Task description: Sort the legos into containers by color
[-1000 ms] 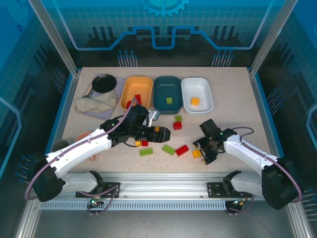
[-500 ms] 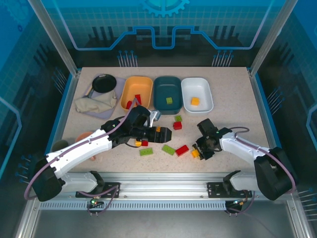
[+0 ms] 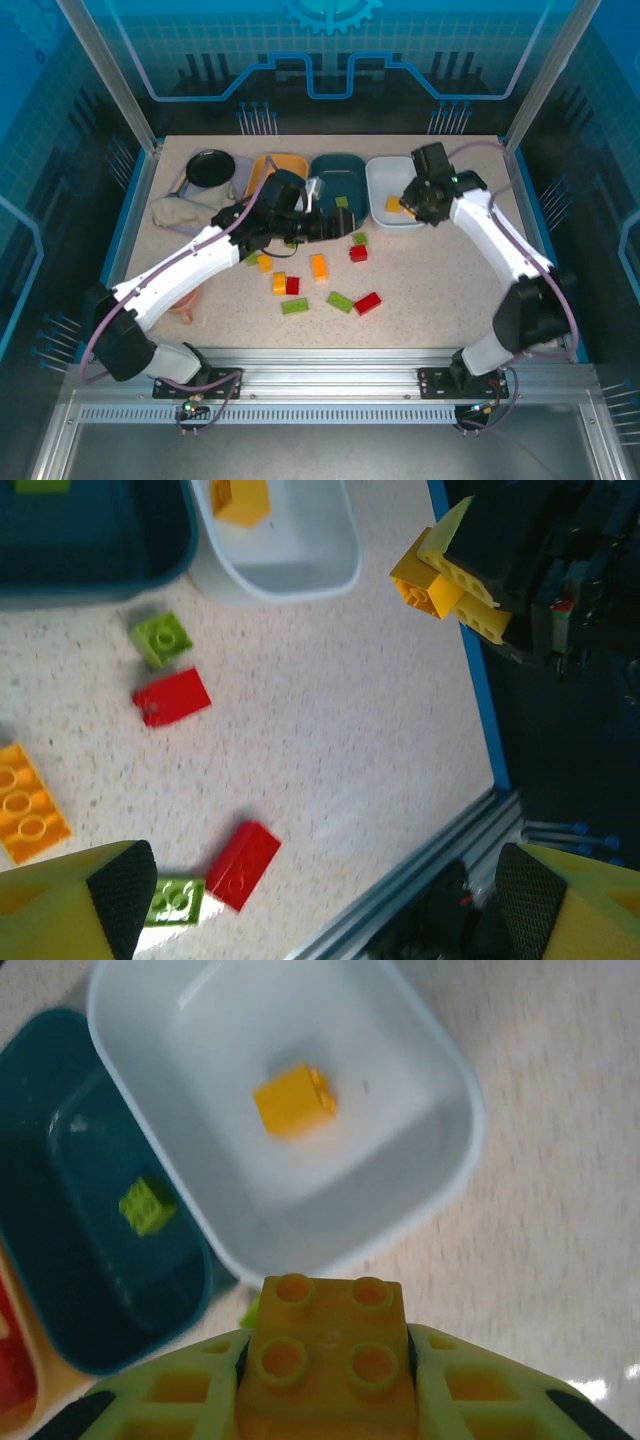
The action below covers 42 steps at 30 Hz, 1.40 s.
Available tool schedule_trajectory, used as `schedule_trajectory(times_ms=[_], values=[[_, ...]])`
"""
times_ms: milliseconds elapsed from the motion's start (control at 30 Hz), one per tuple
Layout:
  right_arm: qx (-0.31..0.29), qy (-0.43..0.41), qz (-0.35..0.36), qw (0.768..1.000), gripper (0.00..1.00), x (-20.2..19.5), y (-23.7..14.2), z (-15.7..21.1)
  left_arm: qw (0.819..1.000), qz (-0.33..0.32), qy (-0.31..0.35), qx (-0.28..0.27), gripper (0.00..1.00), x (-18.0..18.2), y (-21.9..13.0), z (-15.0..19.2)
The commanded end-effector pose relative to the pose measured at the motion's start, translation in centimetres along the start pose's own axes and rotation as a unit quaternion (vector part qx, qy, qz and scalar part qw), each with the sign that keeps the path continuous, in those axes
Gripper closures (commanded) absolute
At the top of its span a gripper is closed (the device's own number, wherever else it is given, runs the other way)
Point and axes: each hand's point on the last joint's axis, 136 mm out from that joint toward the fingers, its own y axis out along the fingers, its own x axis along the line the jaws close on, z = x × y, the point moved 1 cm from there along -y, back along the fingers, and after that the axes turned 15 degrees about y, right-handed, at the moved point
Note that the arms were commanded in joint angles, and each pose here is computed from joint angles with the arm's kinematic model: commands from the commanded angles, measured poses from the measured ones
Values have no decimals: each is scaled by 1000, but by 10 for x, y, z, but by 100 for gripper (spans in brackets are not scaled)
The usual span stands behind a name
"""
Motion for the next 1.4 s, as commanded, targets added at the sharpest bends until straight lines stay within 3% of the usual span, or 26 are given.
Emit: schedule_trajectory(times_ms=[0, 167, 333, 533, 700, 867, 1033, 1133, 1200, 1267, 1367], values=[[6, -102, 84, 991, 77, -11, 38, -17, 1000, 5, -23, -14, 9, 5, 8, -28], [52, -107, 127, 985, 76, -4, 89, -21, 999, -8, -30, -16, 9, 17, 26, -47], [76, -102, 162, 979, 73, -15, 123, -14, 999, -29, -37, -2, 9, 28, 35, -44], [97, -92, 165, 977, 59, -19, 135, -8, 997, -53, -50, 17, 9, 40, 36, -29], [86, -95, 129, 983, 40, 0, 111, -13, 996, -73, -55, 26, 9, 46, 27, -20], [54, -114, 75, 989, 38, 26, 65, -19, 993, -101, -60, 25, 9, 52, 7, -13], [22, -192, 4, 981, 39, 52, 13, 5, 981, -168, -95, 36, 10, 77, -24, 8], [26, -290, -92, 952, 39, 72, -16, 56, 958, -240, -143, 59, 10, 112, -49, 37], [52, -364, -179, 913, 38, 81, -34, 109, 938, -276, -194, 76, 11, 143, -63, 61], [91, -408, -244, 875, 37, 82, -44, 157, 921, -287, -251, 81, 13, 169, -71, 78], [139, -423, -280, 850, 35, 71, -46, 203, 901, -292, -311, 72, 15, 203, -74, 91]])
